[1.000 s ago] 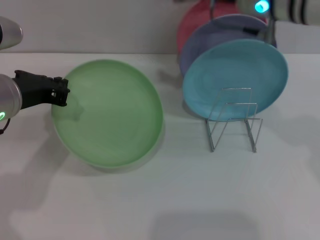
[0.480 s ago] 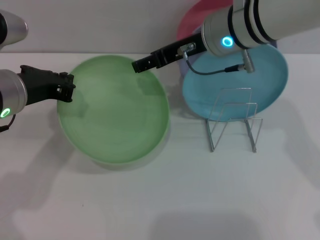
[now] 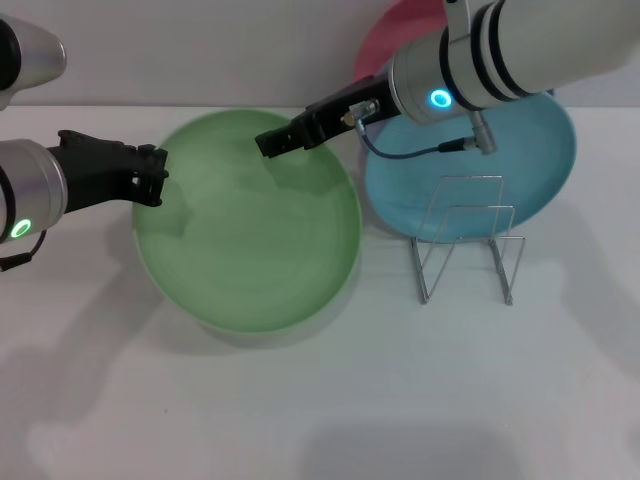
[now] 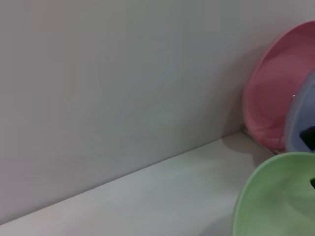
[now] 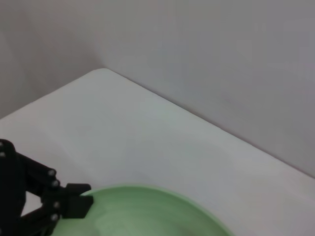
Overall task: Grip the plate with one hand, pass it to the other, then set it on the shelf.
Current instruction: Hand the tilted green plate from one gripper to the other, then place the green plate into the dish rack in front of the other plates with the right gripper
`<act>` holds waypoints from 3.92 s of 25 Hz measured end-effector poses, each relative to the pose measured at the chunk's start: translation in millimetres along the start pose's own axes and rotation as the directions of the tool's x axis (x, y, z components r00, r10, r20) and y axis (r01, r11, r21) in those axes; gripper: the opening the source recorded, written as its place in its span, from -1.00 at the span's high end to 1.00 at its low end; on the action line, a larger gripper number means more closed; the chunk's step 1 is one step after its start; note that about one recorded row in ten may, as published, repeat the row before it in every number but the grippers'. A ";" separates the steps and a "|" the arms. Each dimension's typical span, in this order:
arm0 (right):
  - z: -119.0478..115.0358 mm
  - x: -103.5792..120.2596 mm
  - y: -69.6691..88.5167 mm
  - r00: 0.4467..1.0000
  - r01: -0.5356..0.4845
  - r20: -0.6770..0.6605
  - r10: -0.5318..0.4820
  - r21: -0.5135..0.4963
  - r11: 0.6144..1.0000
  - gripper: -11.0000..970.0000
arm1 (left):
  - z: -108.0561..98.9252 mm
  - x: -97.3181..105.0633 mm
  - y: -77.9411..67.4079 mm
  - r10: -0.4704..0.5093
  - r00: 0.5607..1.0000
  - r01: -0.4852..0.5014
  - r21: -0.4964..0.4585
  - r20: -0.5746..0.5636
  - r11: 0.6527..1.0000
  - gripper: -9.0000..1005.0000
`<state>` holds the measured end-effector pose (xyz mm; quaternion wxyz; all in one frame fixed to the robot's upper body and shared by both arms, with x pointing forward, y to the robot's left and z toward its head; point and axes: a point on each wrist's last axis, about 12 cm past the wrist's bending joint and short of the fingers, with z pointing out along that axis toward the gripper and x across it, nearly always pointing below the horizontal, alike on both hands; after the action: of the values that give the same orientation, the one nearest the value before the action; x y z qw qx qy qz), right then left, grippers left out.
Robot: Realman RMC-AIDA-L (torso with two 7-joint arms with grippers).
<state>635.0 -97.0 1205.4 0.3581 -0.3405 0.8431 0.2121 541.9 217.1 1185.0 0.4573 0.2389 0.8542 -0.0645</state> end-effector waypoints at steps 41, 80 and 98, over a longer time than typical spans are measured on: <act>9.6 11.1 -1.6 0.997 0.071 0.025 -0.072 0.035 0.997 0.64 | 0.0 -6.2 -7.7 0.020 1.000 -0.020 0.025 0.021 0.999 0.81; -91.5 98.7 -0.7 0.730 0.163 0.560 -0.391 0.412 0.896 0.90 | 5.2 116.1 30.6 0.085 0.674 0.290 -0.368 0.734 0.884 -0.57; -120.4 201.3 -41.9 0.460 0.293 0.719 -0.521 0.431 0.853 0.91 | 23.1 145.7 32.5 0.000 0.742 0.298 -0.330 0.670 0.896 -0.57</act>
<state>507.2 -282.8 1128.7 0.7844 -0.3486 0.4920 0.1454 506.3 288.9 1057.0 0.7597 0.0273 0.6497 0.0022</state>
